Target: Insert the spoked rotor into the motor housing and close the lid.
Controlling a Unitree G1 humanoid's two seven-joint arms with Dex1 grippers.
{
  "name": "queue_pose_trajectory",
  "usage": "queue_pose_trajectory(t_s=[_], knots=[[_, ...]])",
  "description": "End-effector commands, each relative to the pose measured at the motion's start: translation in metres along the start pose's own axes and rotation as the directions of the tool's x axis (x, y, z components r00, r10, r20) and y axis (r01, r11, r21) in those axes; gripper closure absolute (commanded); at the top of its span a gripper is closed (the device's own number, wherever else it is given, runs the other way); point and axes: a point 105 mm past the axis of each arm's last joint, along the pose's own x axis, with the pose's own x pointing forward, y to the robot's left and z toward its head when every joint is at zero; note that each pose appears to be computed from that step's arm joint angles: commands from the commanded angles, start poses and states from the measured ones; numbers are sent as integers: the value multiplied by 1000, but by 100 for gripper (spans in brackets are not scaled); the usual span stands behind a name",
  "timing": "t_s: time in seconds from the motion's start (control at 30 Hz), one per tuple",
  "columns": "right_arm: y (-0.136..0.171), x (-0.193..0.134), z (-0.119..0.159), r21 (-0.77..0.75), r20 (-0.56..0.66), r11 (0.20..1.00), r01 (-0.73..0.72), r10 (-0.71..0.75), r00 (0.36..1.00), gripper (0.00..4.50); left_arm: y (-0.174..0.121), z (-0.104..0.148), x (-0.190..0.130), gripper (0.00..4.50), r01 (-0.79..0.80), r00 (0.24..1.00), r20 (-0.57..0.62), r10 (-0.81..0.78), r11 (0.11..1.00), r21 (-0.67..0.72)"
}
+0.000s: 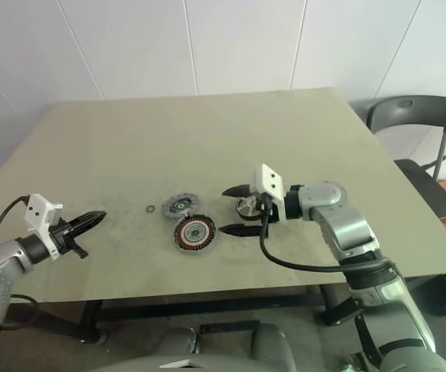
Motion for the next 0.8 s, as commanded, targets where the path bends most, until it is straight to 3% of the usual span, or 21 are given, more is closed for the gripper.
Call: queue_pose_trajectory(t_s=[0.03, 0.13, 0.53, 0.8], knots=[[-3, -1, 11, -44, 28, 999, 4, -3, 1000, 0, -6, 18, 16, 444, 18, 999, 35, -20, 999, 49], [-3, -1, 12, -48, 26, 999, 6, -5, 1000, 0, -11, 19, 32, 388, 38, 999, 32, -39, 999, 38], [-5, -3, 13, -55, 21, 998, 28, -27, 999, 0, -6, 9, 53, 3, 3, 1000, 4, -4, 998, 55], [-5, 0, 15, -58, 29, 998, 33, -32, 999, 0, -4, -4, 66, 3, -14, 1000, -22, 16, 996, 90]])
